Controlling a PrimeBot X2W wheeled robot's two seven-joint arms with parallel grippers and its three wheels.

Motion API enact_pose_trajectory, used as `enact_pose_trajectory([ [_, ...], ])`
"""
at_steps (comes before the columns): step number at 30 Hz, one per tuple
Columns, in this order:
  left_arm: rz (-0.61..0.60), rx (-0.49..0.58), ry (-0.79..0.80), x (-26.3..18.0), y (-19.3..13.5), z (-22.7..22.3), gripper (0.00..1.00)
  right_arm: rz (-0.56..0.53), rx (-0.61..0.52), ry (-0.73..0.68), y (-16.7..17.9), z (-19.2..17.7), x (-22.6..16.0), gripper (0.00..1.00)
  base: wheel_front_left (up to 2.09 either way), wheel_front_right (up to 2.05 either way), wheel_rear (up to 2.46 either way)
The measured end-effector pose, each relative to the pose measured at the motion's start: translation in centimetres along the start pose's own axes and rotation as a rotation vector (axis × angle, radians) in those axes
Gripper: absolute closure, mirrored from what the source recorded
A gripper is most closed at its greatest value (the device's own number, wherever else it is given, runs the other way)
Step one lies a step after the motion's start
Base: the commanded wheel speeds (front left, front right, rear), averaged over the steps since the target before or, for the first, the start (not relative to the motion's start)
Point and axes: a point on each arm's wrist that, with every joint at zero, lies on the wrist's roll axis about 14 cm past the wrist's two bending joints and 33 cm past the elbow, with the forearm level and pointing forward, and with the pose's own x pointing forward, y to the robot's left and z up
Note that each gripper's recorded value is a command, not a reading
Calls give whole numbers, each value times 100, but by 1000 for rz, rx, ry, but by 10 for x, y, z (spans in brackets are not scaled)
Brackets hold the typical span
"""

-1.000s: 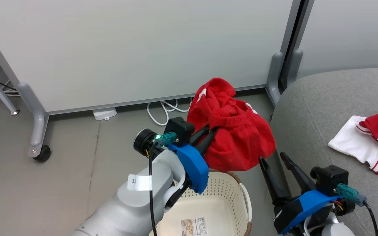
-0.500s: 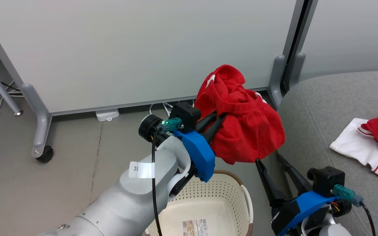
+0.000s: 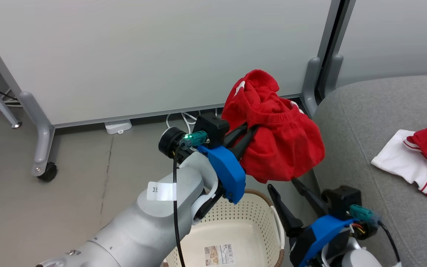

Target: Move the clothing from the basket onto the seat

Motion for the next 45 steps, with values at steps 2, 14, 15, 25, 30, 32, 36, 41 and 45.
enact_pose_trajectory([
  [2, -2, -4, 1, 1, 0, -1, 100, 16, -17, 14, 3, -2, 5, 0, 0, 0, 0],
  [14, -18, -10, -1, 4, -3, -1, 100, 54, -92, 51, 5, -8, 36, 0, 0, 0, 0],
  [15, -19, -9, -1, 3, -4, -1, 100, 57, -93, 38, 6, -5, 39, 0, 0, 0, 0],
  [25, -17, -18, 0, 1, -3, -2, 100, 76, -93, -22, 9, 11, 56, 0, 0, 0, 0],
  [30, -19, -18, 2, 1, -5, -2, 100, 82, -78, -63, 10, 23, 62, 0, 0, 0, 0],
  [32, -23, -17, 1, 1, -6, -2, 100, 81, -69, -73, 10, 26, 64, 0, 0, 0, 0],
  [36, -32, -15, -3, 1, -10, 0, 100, 78, -51, -85, 8, 30, 66, 0, 0, 0, 0],
  [41, -37, -15, -4, 1, -12, 1, 100, 73, -26, -106, 7, 37, 69, 100, 0, 0, 0],
  [45, -39, -13, -5, 2, -13, 1, 100, 74, -25, -107, 7, 36, 69, 100, 0, 0, 0],
])
